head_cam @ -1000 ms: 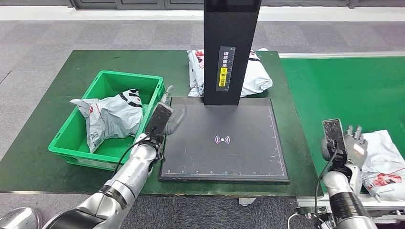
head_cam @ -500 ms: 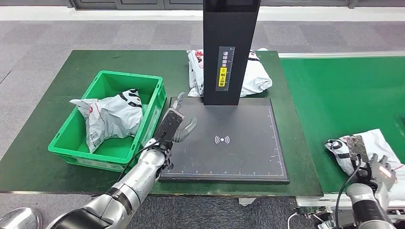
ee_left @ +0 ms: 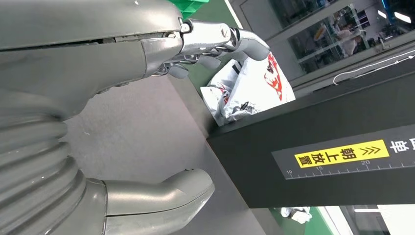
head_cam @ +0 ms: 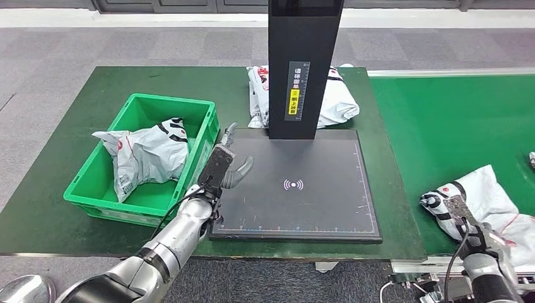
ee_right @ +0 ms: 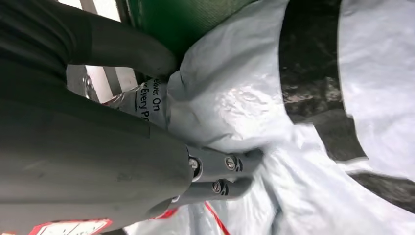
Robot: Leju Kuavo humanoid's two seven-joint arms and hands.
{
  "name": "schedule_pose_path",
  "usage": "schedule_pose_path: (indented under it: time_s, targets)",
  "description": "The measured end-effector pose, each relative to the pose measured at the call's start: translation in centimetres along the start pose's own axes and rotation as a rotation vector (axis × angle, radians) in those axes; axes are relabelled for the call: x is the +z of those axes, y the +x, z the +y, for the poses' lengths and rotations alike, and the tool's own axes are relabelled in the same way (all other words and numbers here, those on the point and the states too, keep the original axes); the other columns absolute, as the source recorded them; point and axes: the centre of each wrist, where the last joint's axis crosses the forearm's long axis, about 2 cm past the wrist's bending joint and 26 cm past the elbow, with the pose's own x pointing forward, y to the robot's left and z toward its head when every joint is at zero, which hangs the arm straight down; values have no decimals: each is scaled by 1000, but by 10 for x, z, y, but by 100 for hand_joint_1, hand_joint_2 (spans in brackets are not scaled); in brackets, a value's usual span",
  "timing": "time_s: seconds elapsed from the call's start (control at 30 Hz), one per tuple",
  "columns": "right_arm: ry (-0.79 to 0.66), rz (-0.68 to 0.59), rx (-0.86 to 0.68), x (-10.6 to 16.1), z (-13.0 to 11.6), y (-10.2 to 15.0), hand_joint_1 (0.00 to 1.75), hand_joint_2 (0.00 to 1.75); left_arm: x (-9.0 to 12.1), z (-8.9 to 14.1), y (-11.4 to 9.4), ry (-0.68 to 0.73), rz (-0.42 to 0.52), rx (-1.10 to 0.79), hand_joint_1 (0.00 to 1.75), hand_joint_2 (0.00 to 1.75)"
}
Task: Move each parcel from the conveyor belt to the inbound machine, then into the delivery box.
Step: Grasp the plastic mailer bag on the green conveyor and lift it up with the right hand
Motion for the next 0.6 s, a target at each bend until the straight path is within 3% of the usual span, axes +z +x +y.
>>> schedule_pose_path:
  time_s: [0.4,0.6]
  targets:
    - [15,-21,17,-3,-4,3,175,175,2,4,-3,-1,5,-9,0,175]
    - [-71,-156,-39,-2,5,20,175,175,2,6,-4,22,5,-4,0,175]
